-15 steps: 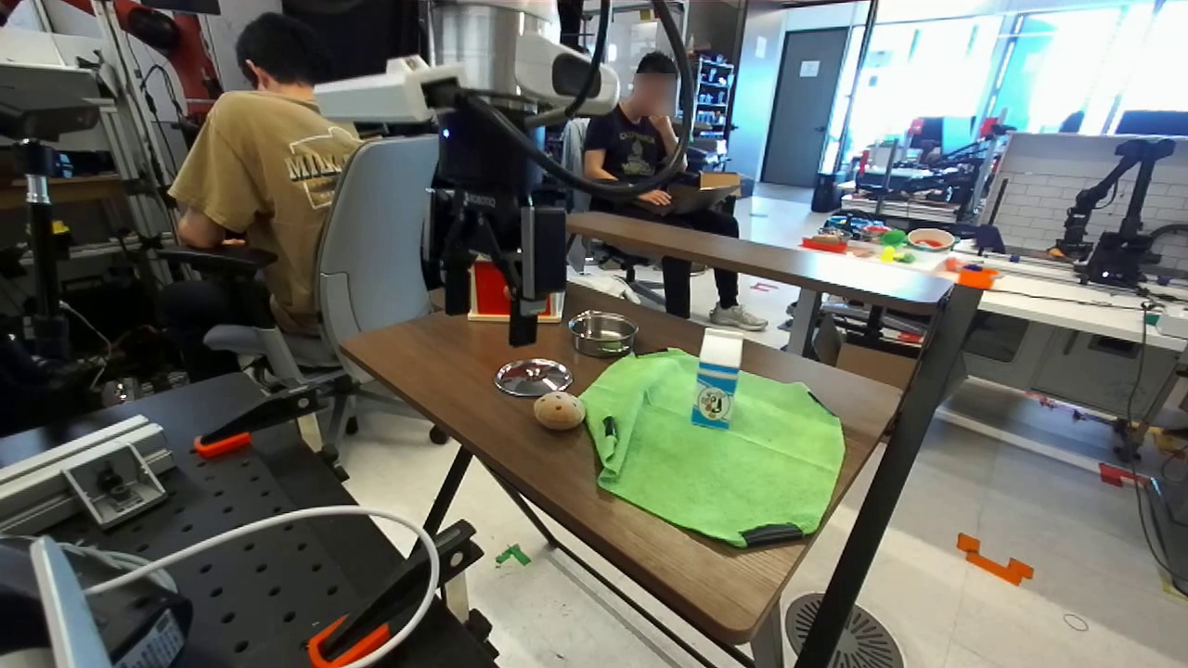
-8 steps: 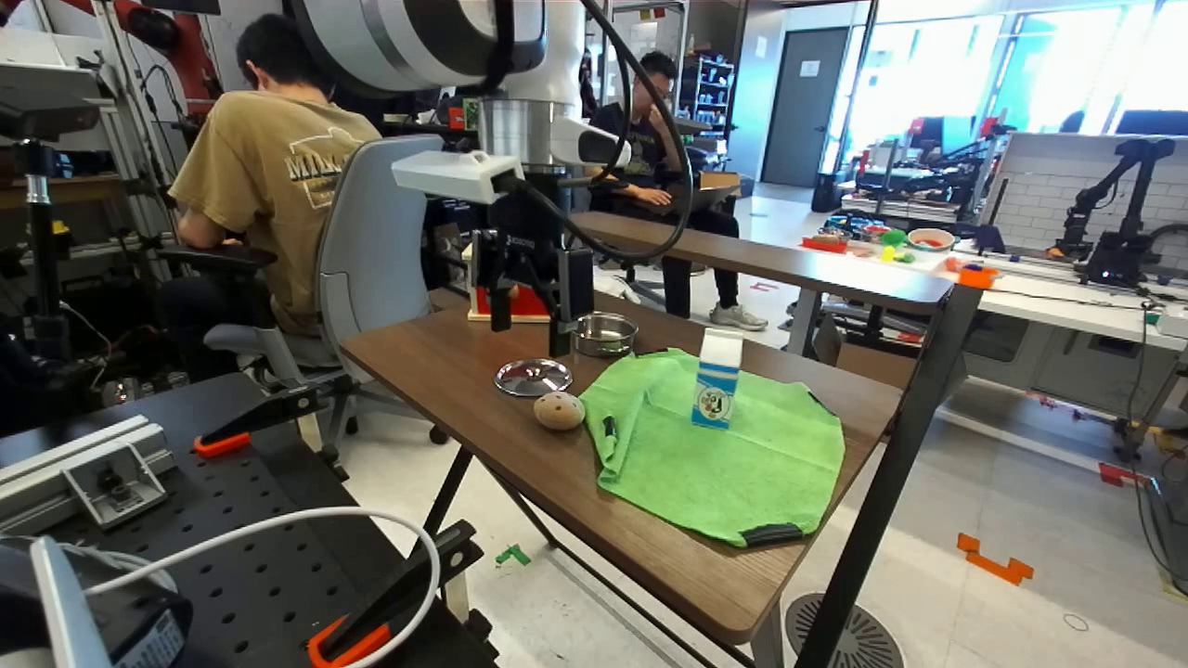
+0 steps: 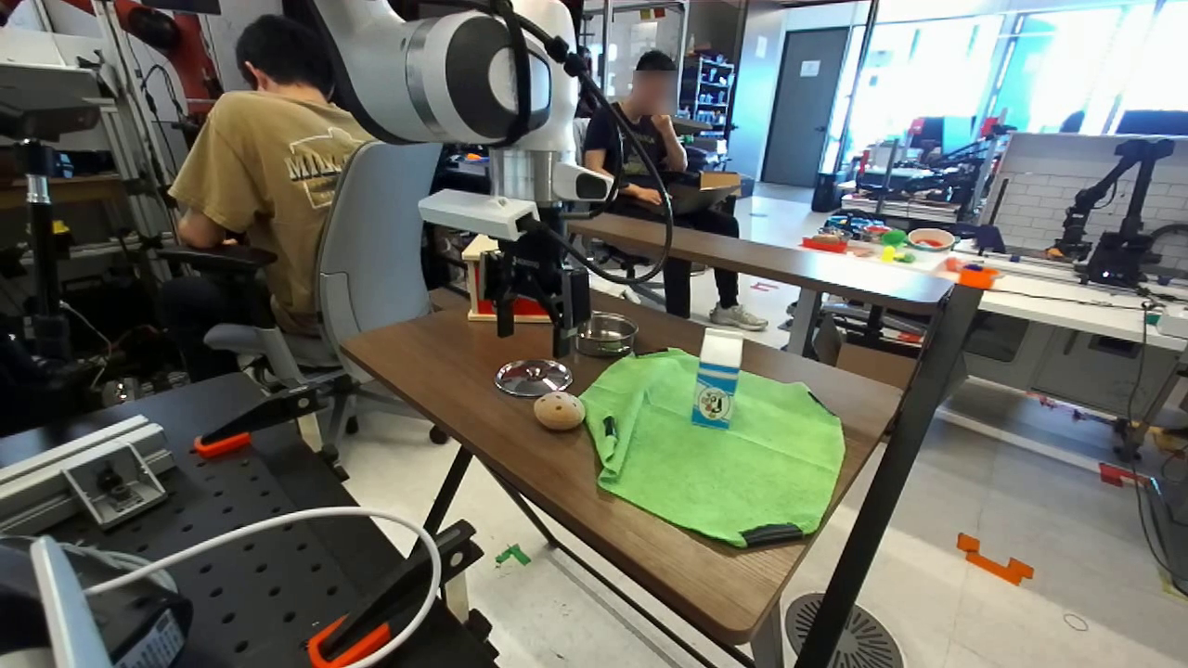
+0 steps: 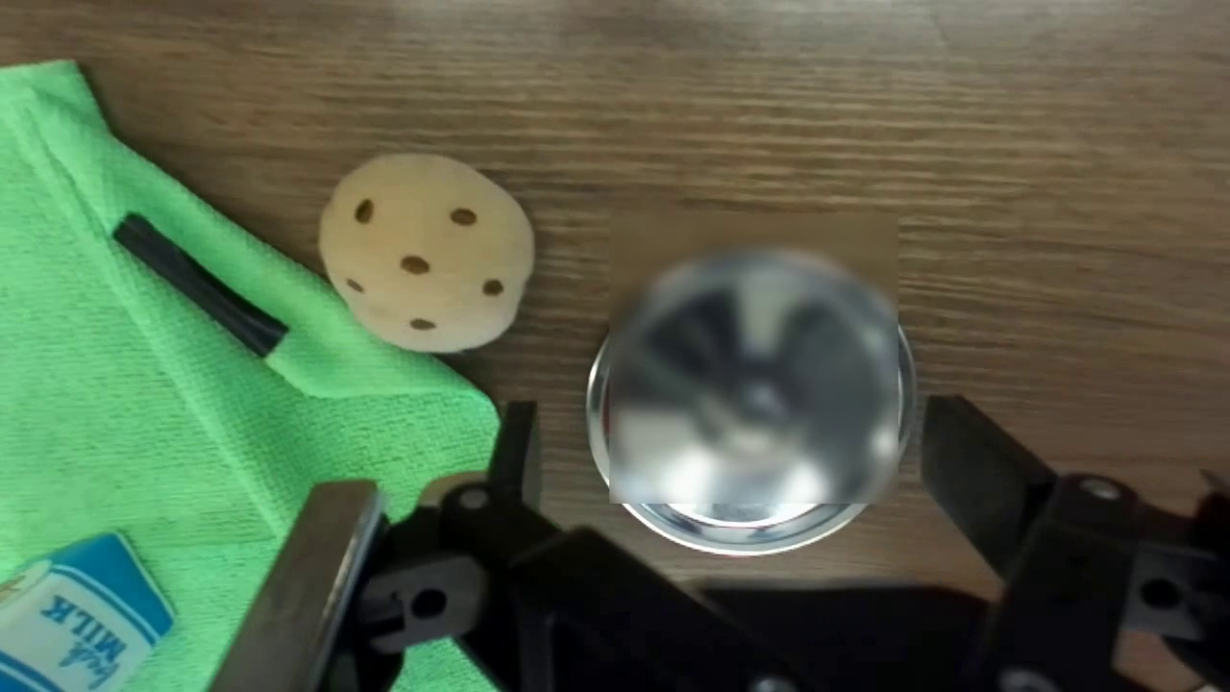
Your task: Put the lid on the pot
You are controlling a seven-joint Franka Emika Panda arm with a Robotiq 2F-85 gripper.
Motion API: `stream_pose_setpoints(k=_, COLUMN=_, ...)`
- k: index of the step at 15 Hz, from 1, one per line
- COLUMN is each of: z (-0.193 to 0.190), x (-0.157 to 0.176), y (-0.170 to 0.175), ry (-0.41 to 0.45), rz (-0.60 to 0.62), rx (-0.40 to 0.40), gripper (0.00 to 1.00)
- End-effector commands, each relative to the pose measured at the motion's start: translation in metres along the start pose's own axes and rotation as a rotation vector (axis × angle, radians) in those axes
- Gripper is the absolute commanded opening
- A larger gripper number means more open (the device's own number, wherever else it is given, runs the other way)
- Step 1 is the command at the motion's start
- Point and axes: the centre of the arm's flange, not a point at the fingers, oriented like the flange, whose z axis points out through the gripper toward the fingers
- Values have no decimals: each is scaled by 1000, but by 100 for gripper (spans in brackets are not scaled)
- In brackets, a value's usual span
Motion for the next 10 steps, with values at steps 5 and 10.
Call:
stream_pose_setpoints(k=5, z=28, x=37, y=-20, ry=45, rz=-57, rx=28, gripper=100)
stream_pose_setpoints(k=10, z=35, x=43, y=-24, ry=43, rz=-62, rx=36, gripper=50)
